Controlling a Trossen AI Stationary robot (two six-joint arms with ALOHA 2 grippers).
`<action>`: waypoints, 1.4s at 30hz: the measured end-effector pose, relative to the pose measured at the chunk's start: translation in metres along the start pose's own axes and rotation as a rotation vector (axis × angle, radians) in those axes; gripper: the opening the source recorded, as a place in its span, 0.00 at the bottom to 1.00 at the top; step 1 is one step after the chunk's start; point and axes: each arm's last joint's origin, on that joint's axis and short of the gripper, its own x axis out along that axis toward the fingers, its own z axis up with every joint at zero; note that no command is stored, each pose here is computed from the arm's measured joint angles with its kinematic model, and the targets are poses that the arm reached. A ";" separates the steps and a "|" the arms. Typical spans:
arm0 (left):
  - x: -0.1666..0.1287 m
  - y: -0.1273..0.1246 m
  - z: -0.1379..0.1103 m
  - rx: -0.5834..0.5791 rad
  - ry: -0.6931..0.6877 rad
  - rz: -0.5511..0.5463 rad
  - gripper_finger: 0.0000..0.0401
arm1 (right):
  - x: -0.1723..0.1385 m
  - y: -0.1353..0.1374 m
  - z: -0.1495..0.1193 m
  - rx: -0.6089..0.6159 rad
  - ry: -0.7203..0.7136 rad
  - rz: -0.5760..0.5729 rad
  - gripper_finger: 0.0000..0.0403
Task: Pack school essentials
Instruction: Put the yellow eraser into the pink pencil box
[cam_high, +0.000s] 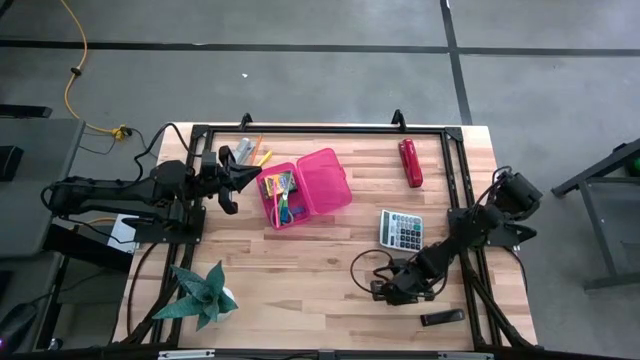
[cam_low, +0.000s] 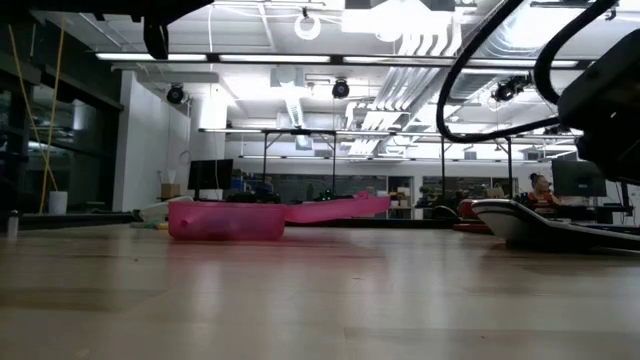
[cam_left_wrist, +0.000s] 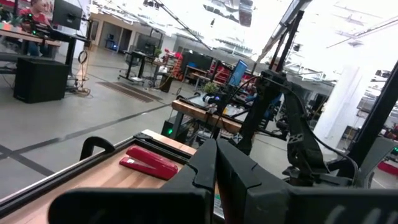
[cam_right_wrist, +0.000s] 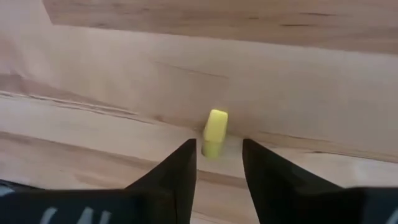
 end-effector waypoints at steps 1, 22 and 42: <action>0.000 0.000 0.000 0.000 0.000 0.000 0.00 | 0.000 0.000 0.000 0.008 -0.010 0.005 0.30; 0.000 0.000 0.000 0.000 -0.001 0.004 0.00 | -0.002 -0.003 0.007 -0.018 -0.093 -0.015 0.07; 0.001 0.000 -0.001 -0.051 0.010 -0.012 0.00 | -0.149 0.046 0.080 -0.945 -0.736 0.418 0.02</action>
